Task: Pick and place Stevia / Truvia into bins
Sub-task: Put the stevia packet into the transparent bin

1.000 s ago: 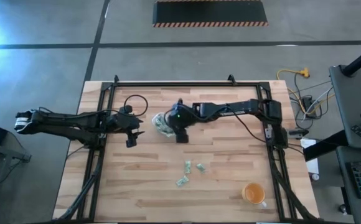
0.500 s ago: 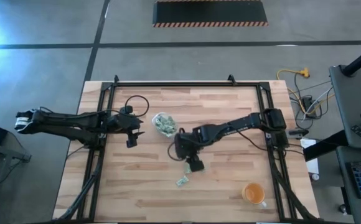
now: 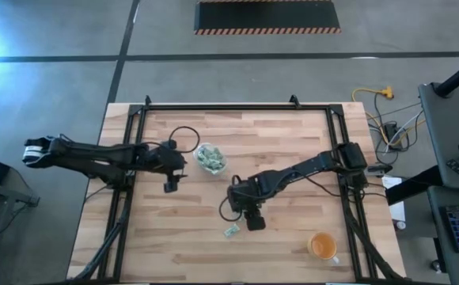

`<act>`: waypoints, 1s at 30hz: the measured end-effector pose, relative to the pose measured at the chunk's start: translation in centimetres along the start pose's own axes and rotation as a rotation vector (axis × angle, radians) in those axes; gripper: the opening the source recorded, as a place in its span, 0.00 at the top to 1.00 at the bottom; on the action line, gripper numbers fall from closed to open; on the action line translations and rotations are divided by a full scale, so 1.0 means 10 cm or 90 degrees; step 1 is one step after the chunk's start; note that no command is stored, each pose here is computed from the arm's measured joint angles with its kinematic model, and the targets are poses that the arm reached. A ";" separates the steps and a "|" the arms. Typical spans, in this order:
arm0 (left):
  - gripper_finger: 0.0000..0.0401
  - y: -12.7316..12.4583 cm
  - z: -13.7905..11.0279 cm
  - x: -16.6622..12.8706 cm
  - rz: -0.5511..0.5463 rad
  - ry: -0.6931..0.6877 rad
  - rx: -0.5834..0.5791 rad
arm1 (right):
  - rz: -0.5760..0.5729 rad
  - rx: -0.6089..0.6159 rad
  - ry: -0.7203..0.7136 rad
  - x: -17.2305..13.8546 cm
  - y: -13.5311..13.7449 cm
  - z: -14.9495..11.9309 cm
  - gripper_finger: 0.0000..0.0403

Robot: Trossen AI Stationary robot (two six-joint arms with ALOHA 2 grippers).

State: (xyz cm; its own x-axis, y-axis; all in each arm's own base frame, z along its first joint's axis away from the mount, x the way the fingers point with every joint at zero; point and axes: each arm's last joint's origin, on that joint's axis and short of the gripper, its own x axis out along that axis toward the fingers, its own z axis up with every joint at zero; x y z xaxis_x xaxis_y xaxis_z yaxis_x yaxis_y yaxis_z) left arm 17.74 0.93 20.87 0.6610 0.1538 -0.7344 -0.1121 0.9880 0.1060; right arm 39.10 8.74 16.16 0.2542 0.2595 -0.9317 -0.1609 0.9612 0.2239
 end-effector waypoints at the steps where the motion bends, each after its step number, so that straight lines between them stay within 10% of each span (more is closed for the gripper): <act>1: 0.46 -0.01 0.02 0.03 -0.020 -0.008 0.004 | -0.003 0.000 0.001 -0.02 0.01 -0.01 0.71; 10: 0.46 -0.21 0.15 0.35 -0.150 -0.035 0.051 | -0.085 0.078 0.011 -0.15 0.07 -0.15 0.75; 30: 0.46 -0.47 0.35 0.69 -0.187 -0.032 0.093 | -0.123 0.107 0.035 0.17 0.34 -0.54 0.78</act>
State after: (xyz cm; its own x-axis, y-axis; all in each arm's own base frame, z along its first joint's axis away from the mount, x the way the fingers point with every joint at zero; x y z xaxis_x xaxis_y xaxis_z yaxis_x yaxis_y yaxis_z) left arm 25.43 -2.62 17.63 0.6852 -0.1411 -0.7146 0.1939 0.9810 -0.0078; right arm 33.87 11.99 13.84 0.2126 0.0686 -0.9747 0.0477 0.9956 0.0805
